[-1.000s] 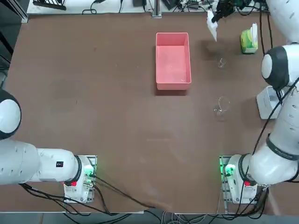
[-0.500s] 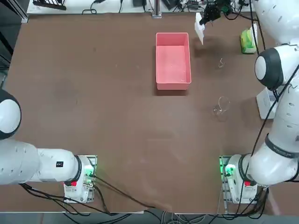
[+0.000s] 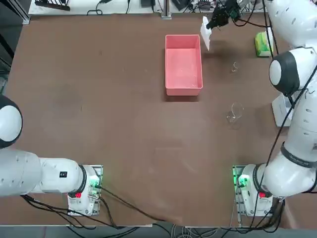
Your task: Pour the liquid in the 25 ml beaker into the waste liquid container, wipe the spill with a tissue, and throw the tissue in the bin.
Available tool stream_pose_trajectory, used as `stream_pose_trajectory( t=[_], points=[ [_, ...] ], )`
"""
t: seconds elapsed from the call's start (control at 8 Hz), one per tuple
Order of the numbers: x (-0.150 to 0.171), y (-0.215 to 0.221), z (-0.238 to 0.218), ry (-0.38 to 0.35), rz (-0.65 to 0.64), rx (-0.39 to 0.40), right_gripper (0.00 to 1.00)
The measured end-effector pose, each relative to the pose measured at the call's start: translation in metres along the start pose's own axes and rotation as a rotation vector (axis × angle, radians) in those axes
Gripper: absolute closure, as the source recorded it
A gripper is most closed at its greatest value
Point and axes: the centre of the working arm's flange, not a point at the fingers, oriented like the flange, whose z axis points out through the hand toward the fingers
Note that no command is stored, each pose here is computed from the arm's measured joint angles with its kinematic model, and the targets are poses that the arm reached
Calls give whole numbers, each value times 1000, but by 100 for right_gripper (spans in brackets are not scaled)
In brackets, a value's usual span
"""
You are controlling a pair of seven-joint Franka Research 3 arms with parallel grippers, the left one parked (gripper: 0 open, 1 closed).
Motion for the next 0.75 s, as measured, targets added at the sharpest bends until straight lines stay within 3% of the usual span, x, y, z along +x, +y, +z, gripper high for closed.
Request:
stream_pose_trajectory(
  t=[0.38, 0.75],
  points=[
    [-5, 45, 33, 5, -8, 148, 97],
    [-9, 85, 33, 1, -38, 184, 97]
  ],
)
